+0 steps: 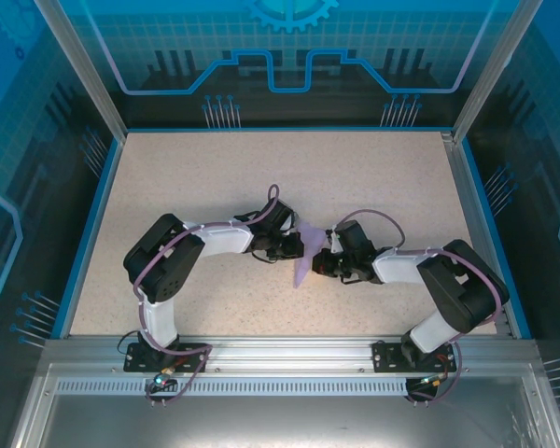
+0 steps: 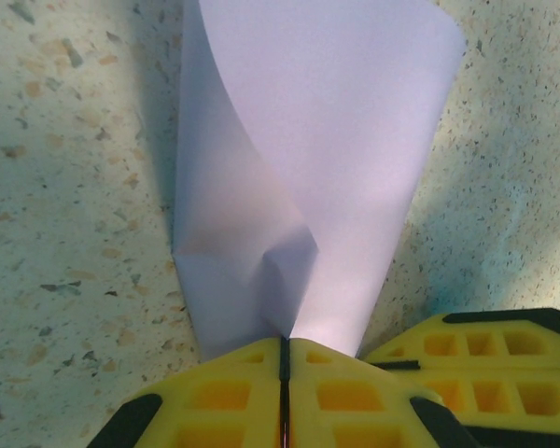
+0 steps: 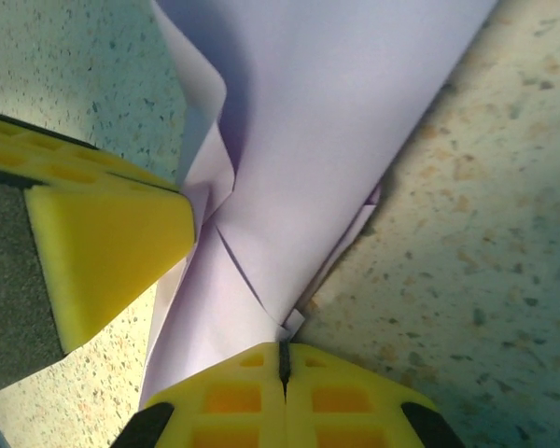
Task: Fold a paper plane with a square sheet of paper (pick it up from the middle)
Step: Fold the wing for the fifth time at the center of the table.
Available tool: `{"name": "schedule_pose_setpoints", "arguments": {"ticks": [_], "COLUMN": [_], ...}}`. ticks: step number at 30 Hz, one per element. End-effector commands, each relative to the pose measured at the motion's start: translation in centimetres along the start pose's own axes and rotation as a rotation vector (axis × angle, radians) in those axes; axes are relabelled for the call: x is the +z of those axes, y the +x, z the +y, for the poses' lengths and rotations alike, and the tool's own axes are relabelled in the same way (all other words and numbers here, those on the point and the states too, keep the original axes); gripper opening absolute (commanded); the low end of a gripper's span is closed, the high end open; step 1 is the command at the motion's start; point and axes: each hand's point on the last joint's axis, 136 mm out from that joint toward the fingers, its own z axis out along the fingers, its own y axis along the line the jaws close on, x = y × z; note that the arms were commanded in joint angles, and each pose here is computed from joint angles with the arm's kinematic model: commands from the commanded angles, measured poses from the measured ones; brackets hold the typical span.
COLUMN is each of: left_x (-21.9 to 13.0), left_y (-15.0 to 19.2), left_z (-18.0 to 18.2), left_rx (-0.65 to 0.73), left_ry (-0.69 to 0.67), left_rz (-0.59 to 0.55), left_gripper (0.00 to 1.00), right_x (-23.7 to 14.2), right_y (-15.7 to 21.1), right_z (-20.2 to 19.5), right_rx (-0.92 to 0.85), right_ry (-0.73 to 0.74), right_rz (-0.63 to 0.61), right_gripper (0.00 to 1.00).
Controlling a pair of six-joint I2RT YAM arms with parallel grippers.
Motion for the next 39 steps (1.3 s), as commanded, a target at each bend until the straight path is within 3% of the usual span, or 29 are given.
{"name": "schedule_pose_setpoints", "arguments": {"ticks": [1, 20, 39], "left_x": [0.4, -0.3, -1.0], "left_y": [0.8, 0.1, 0.0], "left_z": [0.4, -1.2, -4.2], "left_rx": [0.013, 0.018, 0.028], "left_ry": [-0.016, 0.03, 0.105], "left_rz": [0.03, 0.017, 0.027], "left_gripper": [0.1, 0.09, 0.09], "right_x": [-0.3, 0.1, 0.7], "right_y": [0.0, -2.1, -1.9], "right_z": [-1.0, 0.8, 0.3], "right_rx": [0.072, 0.112, 0.125], "right_ry": [0.011, -0.097, -0.088], "right_rz": [-0.006, -0.029, -0.006], "right_gripper": [0.05, 0.11, 0.08]}}
